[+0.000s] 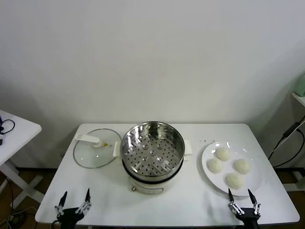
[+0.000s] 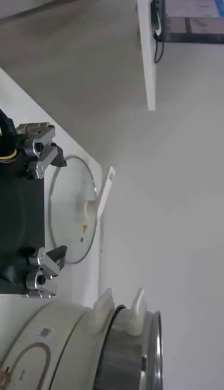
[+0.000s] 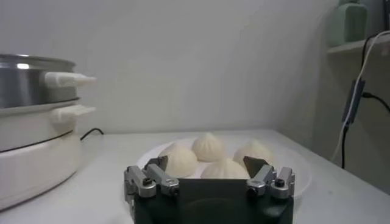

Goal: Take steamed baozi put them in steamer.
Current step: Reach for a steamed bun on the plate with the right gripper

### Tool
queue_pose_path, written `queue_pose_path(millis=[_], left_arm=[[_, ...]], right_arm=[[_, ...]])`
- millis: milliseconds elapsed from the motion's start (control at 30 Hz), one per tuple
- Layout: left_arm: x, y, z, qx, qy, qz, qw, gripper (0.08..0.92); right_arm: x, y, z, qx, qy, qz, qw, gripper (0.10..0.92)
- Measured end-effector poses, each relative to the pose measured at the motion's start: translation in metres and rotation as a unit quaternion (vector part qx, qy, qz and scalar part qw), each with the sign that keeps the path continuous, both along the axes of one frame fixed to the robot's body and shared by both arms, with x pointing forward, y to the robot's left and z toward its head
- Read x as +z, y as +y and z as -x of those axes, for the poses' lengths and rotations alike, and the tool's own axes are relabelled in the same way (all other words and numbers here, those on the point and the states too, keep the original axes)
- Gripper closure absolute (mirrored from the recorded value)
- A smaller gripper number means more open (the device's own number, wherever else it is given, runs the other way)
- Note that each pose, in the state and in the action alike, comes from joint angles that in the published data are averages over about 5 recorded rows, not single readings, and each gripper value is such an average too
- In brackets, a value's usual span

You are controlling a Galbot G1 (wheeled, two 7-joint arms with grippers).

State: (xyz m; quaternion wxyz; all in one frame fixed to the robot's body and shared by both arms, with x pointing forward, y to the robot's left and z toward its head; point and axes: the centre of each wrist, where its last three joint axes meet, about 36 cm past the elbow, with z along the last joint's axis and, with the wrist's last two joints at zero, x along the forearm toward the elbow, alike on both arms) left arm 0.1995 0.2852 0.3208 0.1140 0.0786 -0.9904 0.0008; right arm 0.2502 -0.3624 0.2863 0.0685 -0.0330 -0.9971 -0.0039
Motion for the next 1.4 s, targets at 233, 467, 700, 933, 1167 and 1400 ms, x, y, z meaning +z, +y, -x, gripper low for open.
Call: queue_pose_path(millis=[233, 467, 700, 933, 1167, 1400], left_arm=[[0.0, -0.001, -0.001, -0.003, -0.003, -0.002, 1.0, 0.177], [0.002, -0.003, -0.005, -0.009, -0.009, -0.001, 1.0, 0.177], [0.005, -0.006, -0.008, -0.024, -0.016, -0.004, 1.0, 0.177], [0.007, -0.009, -0.014, -0.036, -0.022, -0.006, 0.999, 0.177], [0.006, -0.011, -0.015, -0.044, -0.024, -0.01, 0.999, 0.177], [0.003, -0.011, -0.016, -0.046, -0.024, -0.016, 0.999, 0.177]], right_arm=[[0.046, -0.012, -0.062, 0.019, 0.015, 0.021, 0.999, 0.2], [0.102, -0.026, -0.13, 0.085, 0.064, 0.104, 0.989, 0.2], [0.156, -0.049, -0.178, 0.189, 0.115, 0.256, 0.941, 0.2], [0.203, -0.067, -0.221, 0.292, 0.168, 0.391, 0.856, 0.2], [0.226, -0.071, -0.266, 0.388, 0.229, 0.457, 0.767, 0.2], [0.234, -0.07, -0.31, 0.469, 0.29, 0.478, 0.684, 0.2]])
